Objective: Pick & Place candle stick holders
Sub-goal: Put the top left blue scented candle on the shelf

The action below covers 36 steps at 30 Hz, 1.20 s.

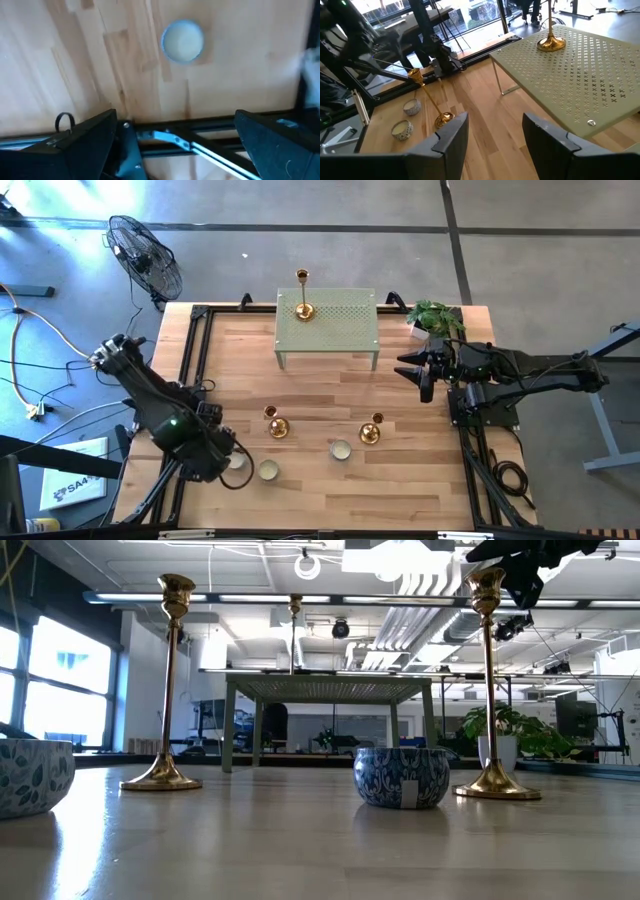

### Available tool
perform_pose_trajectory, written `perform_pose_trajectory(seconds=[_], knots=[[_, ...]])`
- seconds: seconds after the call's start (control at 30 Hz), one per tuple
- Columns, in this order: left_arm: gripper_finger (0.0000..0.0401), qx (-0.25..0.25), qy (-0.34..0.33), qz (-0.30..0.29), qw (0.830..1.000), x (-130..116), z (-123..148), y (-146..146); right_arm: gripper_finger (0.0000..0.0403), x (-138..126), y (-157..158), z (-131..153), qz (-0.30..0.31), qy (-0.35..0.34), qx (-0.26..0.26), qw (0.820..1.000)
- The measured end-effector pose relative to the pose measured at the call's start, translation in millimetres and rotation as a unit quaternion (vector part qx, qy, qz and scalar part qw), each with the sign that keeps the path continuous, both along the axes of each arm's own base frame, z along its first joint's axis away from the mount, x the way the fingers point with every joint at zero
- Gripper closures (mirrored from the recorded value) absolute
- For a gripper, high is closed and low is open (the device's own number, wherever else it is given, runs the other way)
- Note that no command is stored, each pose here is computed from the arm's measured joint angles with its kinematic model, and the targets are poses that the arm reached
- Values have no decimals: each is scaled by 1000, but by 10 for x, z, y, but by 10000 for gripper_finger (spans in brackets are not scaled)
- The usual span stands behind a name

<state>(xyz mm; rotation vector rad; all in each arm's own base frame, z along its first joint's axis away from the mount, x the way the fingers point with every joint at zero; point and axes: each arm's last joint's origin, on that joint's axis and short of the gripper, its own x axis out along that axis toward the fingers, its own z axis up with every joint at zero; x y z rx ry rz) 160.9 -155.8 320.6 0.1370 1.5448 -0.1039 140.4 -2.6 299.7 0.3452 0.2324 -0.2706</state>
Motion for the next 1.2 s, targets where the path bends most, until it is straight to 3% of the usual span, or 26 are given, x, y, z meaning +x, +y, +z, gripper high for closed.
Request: perform_pose_trajectory(seconds=[0.23,0.57,0.77,0.87,1.03,1.2], knots=[[3,-41,9,-60,997,56,-435,-84,221,0,1,0,-2,-2,10,1000],[3,-72,-64,-23,995,168,-706,-169,221,0,5,0,5,-4,18,1000],[3,-117,-27,-134,984,137,-724,-195,221,1,6,0,5,-3,18,1000],[3,-108,-33,-143,983,143,-731,-196,221,0,5,0,5,-4,18,1000],[3,-43,-35,-137,989,157,-795,-137,222,2,7,-1,9,-3,19,1000],[3,-50,6,-102,994,81,-1050,-90,221,1,8,0,10,-4,19,1000]])
